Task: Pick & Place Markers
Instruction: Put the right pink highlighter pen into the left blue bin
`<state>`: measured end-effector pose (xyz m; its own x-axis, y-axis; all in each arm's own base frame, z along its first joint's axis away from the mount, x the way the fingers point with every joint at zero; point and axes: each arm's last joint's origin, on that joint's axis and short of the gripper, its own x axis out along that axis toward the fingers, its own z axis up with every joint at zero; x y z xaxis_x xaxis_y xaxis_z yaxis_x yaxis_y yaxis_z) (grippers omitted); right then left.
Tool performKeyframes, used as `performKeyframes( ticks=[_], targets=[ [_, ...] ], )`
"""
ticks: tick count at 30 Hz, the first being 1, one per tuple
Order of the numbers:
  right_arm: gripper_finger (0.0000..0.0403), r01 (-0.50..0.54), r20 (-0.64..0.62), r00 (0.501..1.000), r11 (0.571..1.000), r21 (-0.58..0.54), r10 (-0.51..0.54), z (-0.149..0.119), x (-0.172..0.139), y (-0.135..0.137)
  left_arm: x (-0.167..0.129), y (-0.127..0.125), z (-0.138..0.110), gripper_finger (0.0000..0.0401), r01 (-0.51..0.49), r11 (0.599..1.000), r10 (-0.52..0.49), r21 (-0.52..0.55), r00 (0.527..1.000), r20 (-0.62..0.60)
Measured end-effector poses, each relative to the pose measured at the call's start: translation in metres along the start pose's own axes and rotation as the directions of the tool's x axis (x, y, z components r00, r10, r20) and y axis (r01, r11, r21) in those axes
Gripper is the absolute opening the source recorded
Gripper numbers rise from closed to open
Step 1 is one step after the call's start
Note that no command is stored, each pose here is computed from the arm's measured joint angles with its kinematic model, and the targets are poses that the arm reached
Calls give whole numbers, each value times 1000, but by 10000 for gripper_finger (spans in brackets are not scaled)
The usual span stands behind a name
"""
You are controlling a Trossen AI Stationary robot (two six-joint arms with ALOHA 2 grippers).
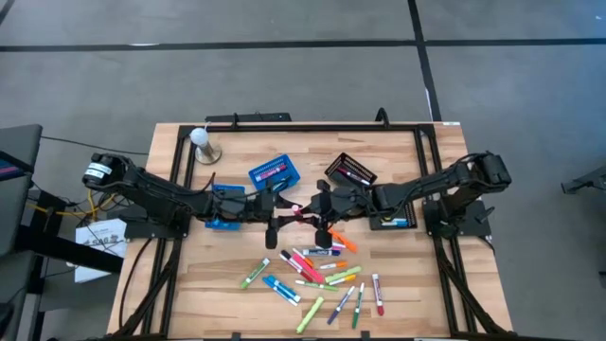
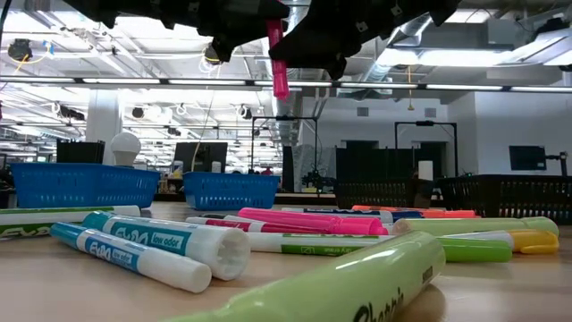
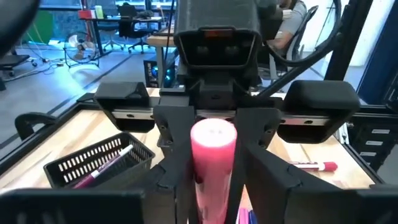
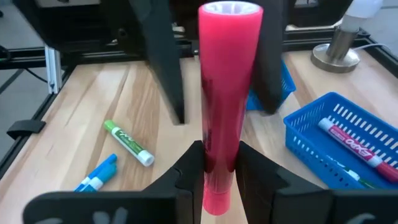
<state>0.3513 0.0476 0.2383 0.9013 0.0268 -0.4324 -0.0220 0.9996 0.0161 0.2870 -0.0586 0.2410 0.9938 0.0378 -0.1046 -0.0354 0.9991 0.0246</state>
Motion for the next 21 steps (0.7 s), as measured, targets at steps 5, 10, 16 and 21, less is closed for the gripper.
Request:
performKeyframes(
  ticks=[5, 10, 16, 21],
  targets=[
    [70, 7, 15, 1000, 999, -41, -6, 2, 0, -3, 1, 2, 0, 84, -1, 1000, 1, -1, 1000, 2],
    [93, 9, 14, 1000, 998, -54, -8, 2, 0, -3, 1, 3, 0, 68, -2, 1000, 2, -4, 1000, 1],
    [147, 5, -35, 999, 998, -62, -7, -3, 0, 0, 0, 0, -9, 74, -13, 999, 9, -37, 996, -87],
    [187, 7, -79, 997, 999, -36, -10, -8, 0, -1, -14, 1, -17, 74, -146, 989, 143, 7, 960, -239]
  ],
)
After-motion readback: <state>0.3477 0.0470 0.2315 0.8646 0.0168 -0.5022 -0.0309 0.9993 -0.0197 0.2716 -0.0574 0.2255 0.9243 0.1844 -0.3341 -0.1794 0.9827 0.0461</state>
